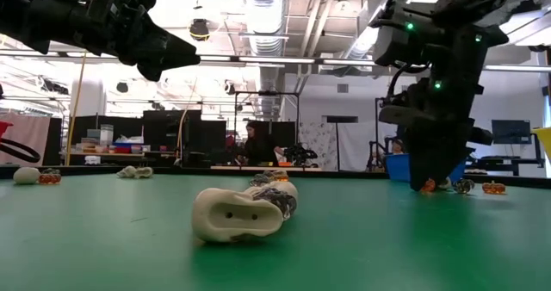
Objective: Sort Halloween decoration
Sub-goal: Put the orange pumpkin toy into the red bin
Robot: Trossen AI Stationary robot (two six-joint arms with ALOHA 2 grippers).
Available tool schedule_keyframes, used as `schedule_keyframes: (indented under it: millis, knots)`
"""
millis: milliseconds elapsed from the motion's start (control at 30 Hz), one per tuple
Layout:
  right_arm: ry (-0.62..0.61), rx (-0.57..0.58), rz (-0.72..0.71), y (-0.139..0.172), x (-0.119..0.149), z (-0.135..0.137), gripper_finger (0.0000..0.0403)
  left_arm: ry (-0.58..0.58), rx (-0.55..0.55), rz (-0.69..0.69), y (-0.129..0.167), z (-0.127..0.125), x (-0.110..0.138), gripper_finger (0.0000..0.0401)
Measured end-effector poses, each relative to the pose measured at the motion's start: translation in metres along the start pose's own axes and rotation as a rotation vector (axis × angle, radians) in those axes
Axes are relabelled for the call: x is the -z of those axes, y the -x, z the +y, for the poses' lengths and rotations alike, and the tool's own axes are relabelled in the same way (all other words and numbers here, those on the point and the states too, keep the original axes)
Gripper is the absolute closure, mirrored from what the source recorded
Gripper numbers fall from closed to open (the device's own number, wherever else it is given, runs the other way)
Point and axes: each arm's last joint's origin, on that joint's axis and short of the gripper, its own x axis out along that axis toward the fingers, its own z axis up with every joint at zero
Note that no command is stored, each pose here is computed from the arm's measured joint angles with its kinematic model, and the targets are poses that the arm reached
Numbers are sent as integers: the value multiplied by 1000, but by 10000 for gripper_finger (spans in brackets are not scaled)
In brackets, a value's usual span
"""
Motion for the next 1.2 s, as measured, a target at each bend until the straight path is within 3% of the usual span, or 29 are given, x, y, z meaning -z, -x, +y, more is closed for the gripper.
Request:
schedule_keyframes:
  millis: [233, 333, 600, 767, 933, 1200]
  knots:
    - [48, -48, -8, 8, -4, 12, 312, 0, 0, 2, 0, 0, 0, 269]
    - [110, -136, -57, 15, -9, 26, 324, 0, 0, 4, 0, 0, 0, 269]
    - [297, -503, -349, 33, -26, 72, 326, -14, 0, 5, 0, 0, 0, 269]
    - [425, -739, -521, 27, -34, 98, 326, -35, -13, 3, 0, 1, 0, 269]
    - [532, -812, -605, 7, -42, 130, 326, -50, -51, 19, -1, 6, 2, 269]
    - [776, -975, -641, -21, -61, 213, 326, -40, -102, 50, -1, 16, 4, 269]
